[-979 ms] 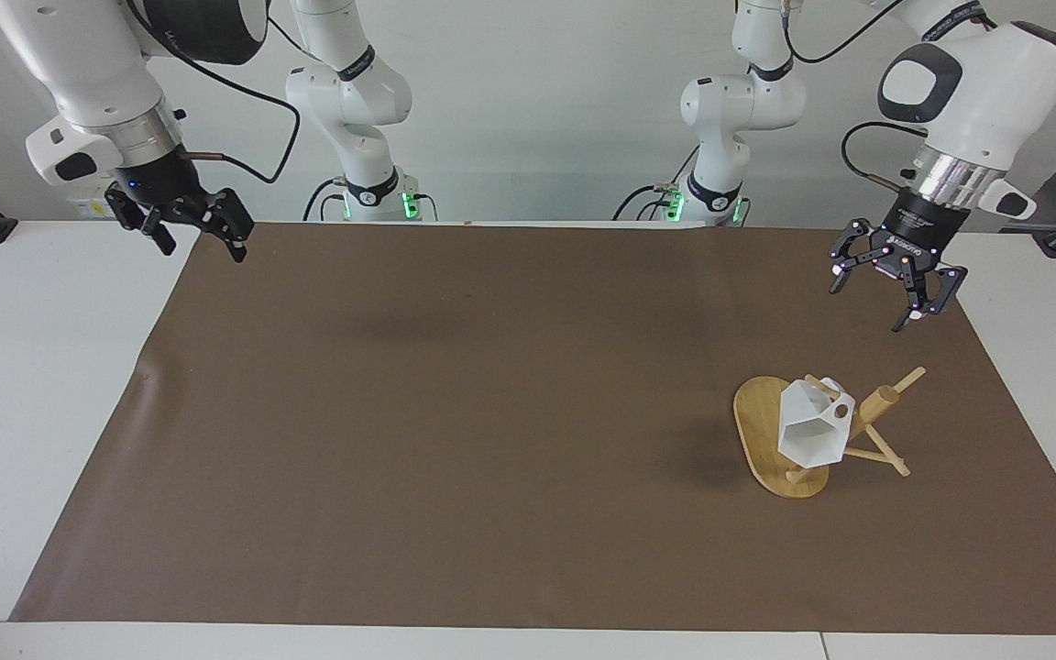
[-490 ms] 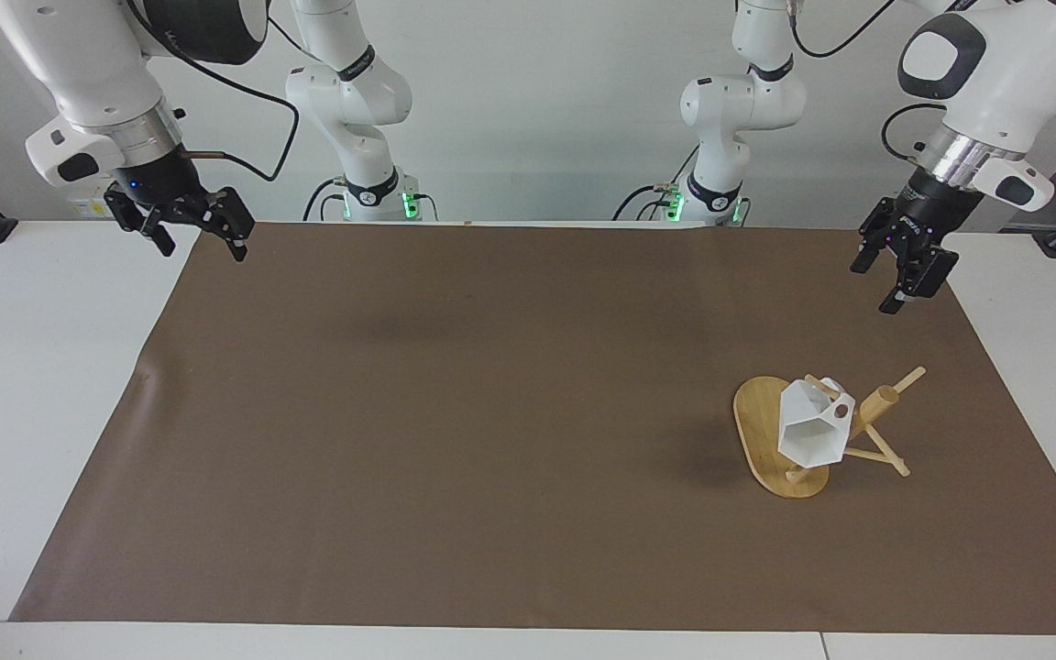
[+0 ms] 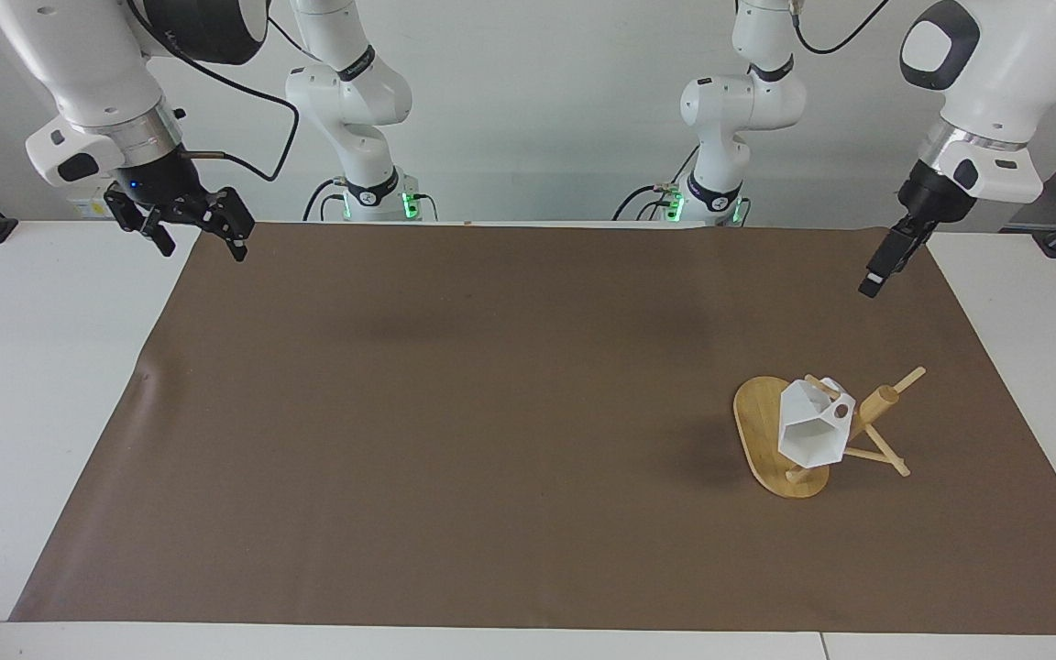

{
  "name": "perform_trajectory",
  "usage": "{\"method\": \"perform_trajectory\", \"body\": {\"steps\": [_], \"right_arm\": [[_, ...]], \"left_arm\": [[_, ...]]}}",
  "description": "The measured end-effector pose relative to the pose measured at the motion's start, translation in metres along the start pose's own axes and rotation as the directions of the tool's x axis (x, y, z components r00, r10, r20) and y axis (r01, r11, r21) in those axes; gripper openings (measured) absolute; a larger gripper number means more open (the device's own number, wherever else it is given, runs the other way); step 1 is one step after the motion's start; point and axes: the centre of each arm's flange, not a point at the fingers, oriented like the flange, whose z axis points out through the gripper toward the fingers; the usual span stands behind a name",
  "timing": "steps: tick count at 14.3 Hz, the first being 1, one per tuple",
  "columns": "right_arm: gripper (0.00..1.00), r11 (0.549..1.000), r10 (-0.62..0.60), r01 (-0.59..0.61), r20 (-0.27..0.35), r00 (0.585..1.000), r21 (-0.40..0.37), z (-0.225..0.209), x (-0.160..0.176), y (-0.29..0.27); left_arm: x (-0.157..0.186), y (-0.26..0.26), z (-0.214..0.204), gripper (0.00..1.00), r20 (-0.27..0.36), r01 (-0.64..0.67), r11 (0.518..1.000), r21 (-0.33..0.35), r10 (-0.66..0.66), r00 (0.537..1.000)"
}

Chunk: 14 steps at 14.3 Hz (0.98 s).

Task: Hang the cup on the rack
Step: 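Open the left gripper and withdraw it from the cup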

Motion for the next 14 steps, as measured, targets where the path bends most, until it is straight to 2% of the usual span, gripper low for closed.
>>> {"method": "perform_trajectory", "body": {"steps": [3,5,8,10,14], "right_arm": [[1.0,1.0,-0.002,0.002,0.0,1.0,0.0,0.0,0.0,-0.001],[1.0,1.0,-0.005,0.005,0.0,1.0,0.0,0.0,0.0,-0.003],[1.0,1.0,-0.006,0.006,0.0,1.0,0.0,0.0,0.0,-0.003],[1.0,1.0,-0.006,0.006,0.0,1.0,0.0,0.0,0.0,-0.003],[1.0,1.0,-0.006,0.006,0.0,1.0,0.0,0.0,0.0,-0.003]], "left_arm": [[-0.018,0.018,-0.009,1.0,0.039,-0.245,0.965,0.089,0.242,0.969],[-0.027,0.024,-0.022,1.0,0.087,-0.359,0.928,0.102,0.351,0.932],[-0.031,0.021,-0.05,1.0,0.143,-0.446,0.889,0.103,0.431,0.891],[-0.032,0.02,-0.06,1.0,0.158,-0.516,0.852,0.092,0.499,0.852],[-0.027,0.019,-0.041,1.0,0.148,-0.544,0.835,0.087,0.529,0.836]]}}
